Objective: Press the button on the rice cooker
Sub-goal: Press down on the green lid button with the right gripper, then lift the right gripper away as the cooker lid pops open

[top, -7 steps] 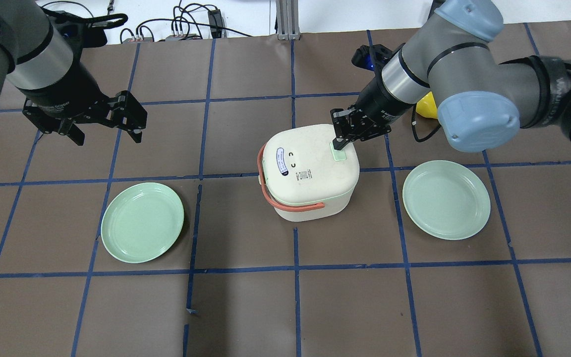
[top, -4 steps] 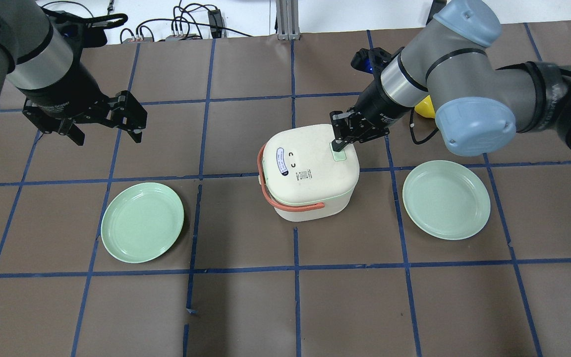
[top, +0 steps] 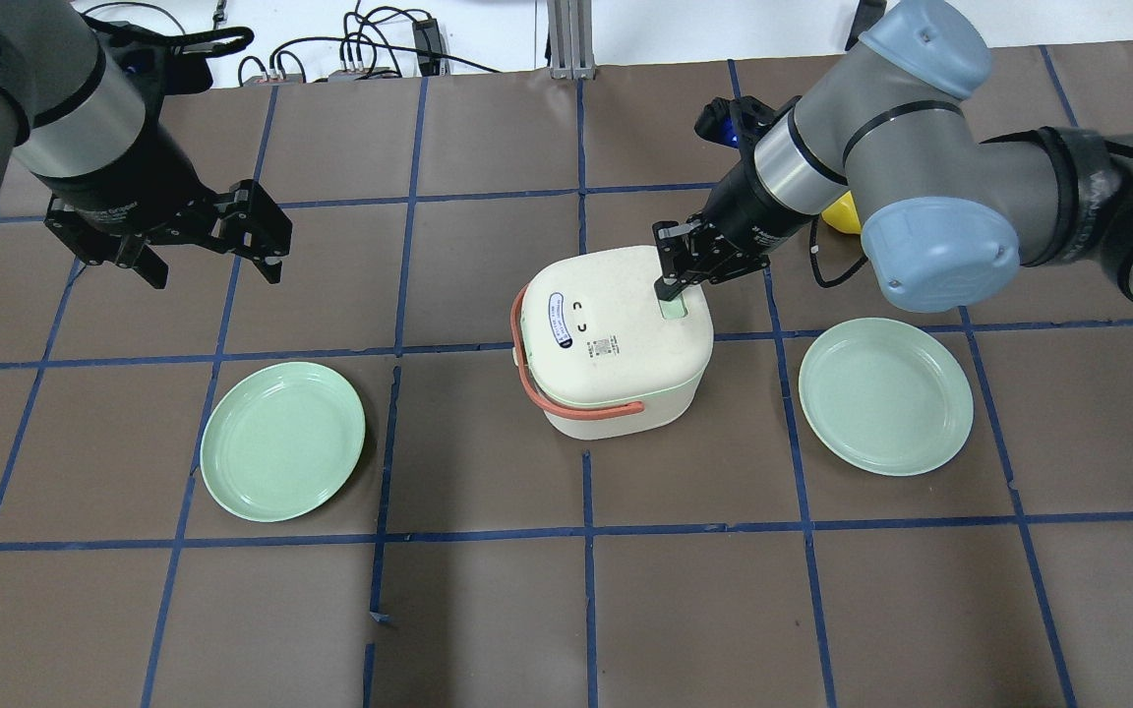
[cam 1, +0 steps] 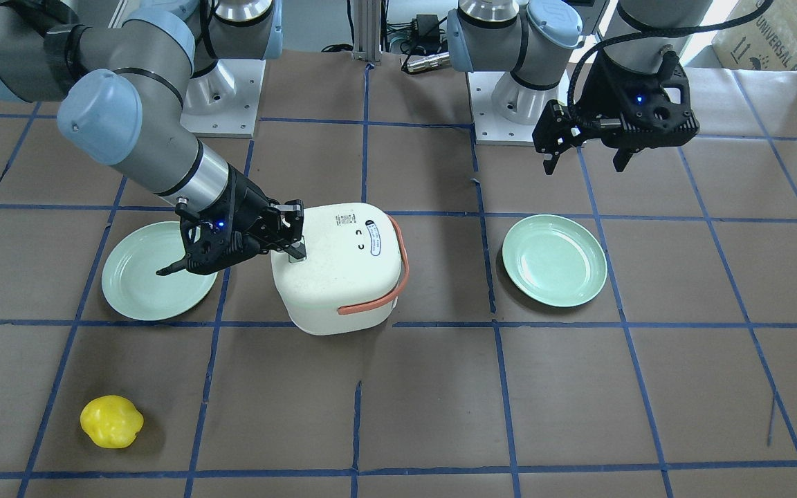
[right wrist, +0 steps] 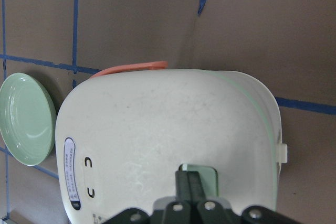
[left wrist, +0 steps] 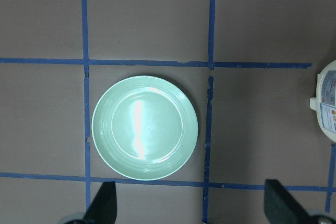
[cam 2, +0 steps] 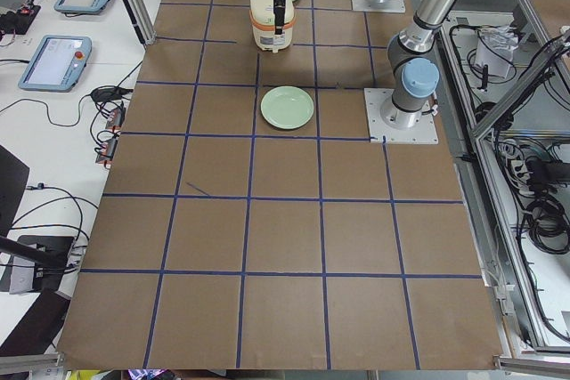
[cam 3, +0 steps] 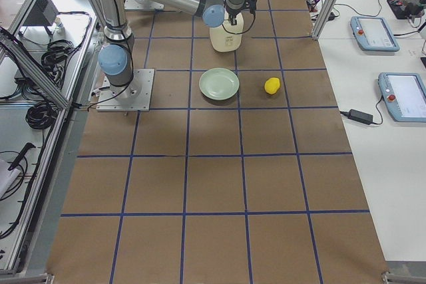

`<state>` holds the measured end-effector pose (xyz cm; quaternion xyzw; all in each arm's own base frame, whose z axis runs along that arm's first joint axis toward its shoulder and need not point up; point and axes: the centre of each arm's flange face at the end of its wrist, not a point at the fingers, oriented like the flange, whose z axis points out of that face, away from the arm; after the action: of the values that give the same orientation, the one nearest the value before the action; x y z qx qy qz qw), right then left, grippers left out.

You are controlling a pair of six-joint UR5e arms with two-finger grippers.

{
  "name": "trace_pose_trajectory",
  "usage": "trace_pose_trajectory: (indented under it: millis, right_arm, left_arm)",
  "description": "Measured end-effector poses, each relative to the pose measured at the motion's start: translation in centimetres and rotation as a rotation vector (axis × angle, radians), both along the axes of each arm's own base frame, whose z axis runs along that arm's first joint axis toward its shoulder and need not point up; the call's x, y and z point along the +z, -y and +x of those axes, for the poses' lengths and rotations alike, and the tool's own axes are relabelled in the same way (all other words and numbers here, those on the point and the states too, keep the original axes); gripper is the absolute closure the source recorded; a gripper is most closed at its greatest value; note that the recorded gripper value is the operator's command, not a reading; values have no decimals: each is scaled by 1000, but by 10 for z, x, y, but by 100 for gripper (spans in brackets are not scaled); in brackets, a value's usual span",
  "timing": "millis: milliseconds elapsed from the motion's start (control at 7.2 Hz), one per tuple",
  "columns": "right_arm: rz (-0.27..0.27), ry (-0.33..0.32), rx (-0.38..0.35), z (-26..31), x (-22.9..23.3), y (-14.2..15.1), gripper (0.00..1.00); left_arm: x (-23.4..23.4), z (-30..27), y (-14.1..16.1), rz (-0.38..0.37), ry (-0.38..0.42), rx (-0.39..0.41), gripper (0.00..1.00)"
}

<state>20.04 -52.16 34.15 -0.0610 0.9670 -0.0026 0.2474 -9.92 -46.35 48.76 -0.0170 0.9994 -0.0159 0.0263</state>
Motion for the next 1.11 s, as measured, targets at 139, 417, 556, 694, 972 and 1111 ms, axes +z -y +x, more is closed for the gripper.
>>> trace_pose_trajectory:
  millis: [139,417,556,694,972,1111]
  right_arm:
    - [-6,-2,-1,0,5,0,67]
    - [-23,-13,-10,0,30,-8,5]
    - [-35,-23,-13,-1,50,-13,1]
    - [-51,-65,-15,-4,77,-18,1]
    - [-55,-202,-75,-16,131,-22,1]
    - [-51,-250,-115,-22,151,-21,1]
  left_arm:
    - [0,0,0,0,0,0,0]
    - [0,0,0,0,0,0,0]
    - [0,0,0,0,0,0,0]
    - [0,0,0,0,0,0,0]
    - [0,0,0,0,0,0,0]
    - [0,0,0,0,0,0,0]
